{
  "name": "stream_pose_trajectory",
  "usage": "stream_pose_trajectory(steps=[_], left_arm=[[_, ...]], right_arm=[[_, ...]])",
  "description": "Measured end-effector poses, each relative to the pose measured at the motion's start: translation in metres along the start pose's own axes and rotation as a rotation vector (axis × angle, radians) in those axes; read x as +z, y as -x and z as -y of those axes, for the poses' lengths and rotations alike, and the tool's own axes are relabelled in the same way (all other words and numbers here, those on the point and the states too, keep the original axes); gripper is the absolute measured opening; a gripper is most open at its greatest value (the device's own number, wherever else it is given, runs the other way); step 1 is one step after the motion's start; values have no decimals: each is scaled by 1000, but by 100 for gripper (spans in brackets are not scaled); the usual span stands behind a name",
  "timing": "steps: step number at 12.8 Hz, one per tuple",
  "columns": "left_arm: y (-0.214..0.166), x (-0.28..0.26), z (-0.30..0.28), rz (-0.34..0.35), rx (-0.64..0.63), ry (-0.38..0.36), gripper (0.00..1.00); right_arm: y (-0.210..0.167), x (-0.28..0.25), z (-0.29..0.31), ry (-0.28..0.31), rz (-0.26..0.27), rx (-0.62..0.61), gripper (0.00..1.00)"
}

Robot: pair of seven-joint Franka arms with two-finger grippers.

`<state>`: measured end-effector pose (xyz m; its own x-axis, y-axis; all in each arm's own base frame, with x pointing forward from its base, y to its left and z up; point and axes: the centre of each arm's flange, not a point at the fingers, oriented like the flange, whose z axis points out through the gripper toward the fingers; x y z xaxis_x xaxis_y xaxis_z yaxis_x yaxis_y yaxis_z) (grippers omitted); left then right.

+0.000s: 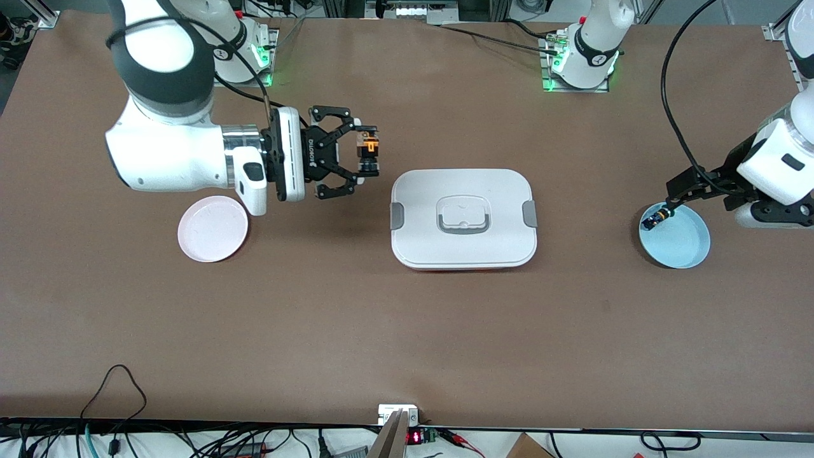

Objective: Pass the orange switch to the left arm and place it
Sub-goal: 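Carry the switch over the box while the left gripper reaches toward it, then close the left gripper on the switch beside the right gripper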

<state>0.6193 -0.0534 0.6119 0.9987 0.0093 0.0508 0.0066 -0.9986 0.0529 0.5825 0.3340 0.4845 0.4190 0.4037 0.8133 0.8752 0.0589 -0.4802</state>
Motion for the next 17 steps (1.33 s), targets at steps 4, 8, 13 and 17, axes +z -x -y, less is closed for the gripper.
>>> stream_pose_trajectory(steps=[4, 8, 13, 17], left_arm=[[-5, 23, -7, 56, -20, 126, 100], [-4, 88, -52, 177, 67, 135, 100], [8, 128, -78, 303, 54, 536, 100], [23, 176, -114, 449, -177, 1051, 100]], right_arm=[[22, 34, -16, -68, -197, -51, 73], [29, 65, -22, -78, -339, -88, 73], [28, 94, -18, -53, -412, -100, 73], [31, 93, -24, 17, -403, -126, 73]])
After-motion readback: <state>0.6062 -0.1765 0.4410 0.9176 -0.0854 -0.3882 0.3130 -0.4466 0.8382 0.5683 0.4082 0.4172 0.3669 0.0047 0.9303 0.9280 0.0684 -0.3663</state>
